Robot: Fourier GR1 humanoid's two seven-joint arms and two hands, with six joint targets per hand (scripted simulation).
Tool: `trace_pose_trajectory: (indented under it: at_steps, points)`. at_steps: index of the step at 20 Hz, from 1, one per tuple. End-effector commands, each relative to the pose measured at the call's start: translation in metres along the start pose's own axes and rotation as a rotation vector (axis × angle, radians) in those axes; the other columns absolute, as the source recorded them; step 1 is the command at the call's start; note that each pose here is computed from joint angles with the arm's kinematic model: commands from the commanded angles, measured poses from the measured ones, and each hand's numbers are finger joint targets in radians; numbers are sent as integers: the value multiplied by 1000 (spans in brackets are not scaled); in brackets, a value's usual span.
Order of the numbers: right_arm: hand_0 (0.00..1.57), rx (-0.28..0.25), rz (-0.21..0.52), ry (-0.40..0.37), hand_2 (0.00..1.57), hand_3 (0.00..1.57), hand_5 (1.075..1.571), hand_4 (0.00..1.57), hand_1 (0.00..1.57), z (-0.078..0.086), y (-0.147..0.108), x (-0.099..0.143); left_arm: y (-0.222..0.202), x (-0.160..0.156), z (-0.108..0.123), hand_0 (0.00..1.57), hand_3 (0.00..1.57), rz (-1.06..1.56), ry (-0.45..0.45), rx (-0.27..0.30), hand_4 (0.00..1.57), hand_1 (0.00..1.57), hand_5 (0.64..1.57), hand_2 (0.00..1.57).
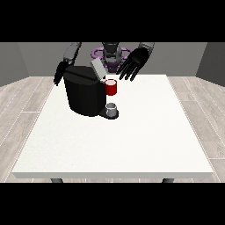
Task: Insert the coffee pod into the coffee machine and close the lid
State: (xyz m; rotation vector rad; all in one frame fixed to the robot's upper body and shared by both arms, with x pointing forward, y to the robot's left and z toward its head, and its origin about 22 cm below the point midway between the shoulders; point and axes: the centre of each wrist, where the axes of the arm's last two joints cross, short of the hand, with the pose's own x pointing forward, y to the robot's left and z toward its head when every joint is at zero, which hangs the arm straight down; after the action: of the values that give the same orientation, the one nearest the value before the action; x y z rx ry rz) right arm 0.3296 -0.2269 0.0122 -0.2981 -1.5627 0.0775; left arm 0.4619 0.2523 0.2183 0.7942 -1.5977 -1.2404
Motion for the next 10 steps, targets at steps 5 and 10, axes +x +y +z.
trace_pose_trajectory:
  at_steps: [5, 10]
  points:
    - [0, -55, 10, 122, 0, 0, 1571, 0, 0, 34, -17, -52, -115, 1, 10, 0, 0, 583, -40, 19, 198, 0, 1571, 0]
    - [0, -56, -36, 195, 0, 0, 1571, 0, 0, 57, -11, -68, -197, -23, 51, 0, 0, 1029, 57, 43, 0, 0, 1571, 0]
